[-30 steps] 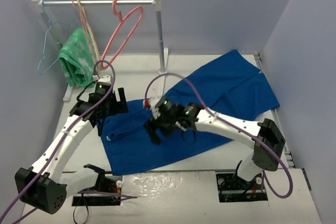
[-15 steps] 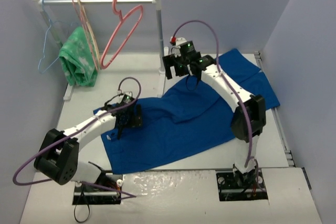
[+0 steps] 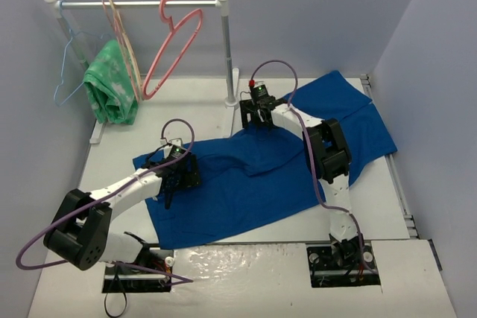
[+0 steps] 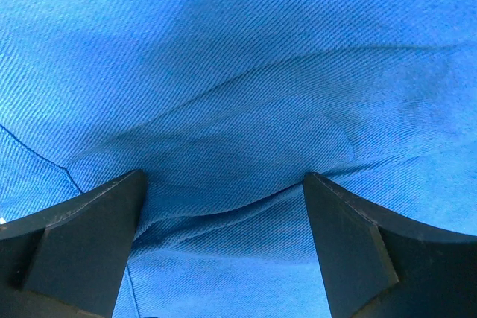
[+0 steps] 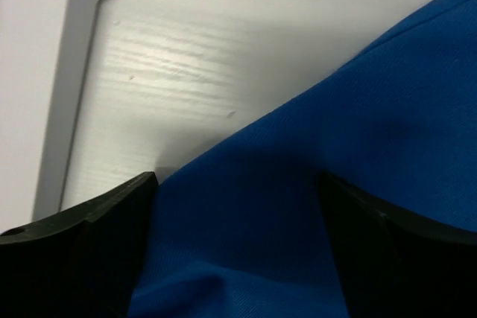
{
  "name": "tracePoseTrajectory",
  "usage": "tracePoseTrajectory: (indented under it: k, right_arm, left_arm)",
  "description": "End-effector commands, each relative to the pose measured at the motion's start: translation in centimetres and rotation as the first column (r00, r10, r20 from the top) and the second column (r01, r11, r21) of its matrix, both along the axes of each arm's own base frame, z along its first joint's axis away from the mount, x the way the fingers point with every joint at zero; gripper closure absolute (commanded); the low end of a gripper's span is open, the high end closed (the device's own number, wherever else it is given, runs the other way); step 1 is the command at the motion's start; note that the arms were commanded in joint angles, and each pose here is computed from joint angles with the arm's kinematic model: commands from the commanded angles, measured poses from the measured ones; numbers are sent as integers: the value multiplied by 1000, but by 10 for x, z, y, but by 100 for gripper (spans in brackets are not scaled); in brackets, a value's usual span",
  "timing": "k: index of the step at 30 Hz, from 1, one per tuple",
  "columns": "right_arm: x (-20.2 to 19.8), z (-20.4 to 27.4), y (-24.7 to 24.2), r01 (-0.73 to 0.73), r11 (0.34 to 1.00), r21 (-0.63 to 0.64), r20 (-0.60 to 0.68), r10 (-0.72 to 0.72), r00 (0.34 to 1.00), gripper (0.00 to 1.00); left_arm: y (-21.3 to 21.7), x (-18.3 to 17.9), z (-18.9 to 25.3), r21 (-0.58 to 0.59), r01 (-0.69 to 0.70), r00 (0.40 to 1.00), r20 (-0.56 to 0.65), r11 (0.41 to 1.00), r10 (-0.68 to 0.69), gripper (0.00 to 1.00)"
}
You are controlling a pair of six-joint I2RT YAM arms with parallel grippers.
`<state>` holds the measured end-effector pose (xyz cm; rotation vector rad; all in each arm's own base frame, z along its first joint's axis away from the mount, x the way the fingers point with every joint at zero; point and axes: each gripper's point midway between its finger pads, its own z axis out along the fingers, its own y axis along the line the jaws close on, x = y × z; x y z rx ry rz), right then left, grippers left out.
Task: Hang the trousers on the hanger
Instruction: Flatten out the trousers at the center of the board.
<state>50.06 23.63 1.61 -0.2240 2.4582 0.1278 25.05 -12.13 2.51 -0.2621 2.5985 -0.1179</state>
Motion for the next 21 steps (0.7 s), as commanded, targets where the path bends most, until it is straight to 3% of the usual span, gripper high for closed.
tracePoseTrajectory:
  k: [1, 4, 6, 16, 19, 21]
  right_arm:
    - [23, 20, -40, 148, 988, 42, 86, -151, 985, 28]
    - [30, 24, -44, 143, 988, 63, 93, -148, 985, 66]
    - [39, 35, -40, 123, 989, 80, 115, -132, 985, 97]
    - [76, 168, -17, -2, 957, 290, 343, -102, 934, 99]
    - [90, 190, -15, -13, 945, 327, 386, -121, 915, 93]
    - [99, 186, -15, -12, 940, 340, 383, -127, 915, 81]
  left_arm:
    - [-14, -33, -15, -110, -22, 993, -120, 994, 8, 17]
    - [-11, -35, -15, -104, -26, 993, -120, 994, 13, 17]
    - [-10, -36, -15, -103, -25, 993, -118, 994, 12, 17]
    - [-7, -33, -13, -86, -37, 994, -102, 996, 29, 17]
    - [-5, -31, -12, -77, -47, 995, -94, 996, 40, 17]
    - [-2, -27, -7, -65, -58, 996, -76, 996, 53, 17]
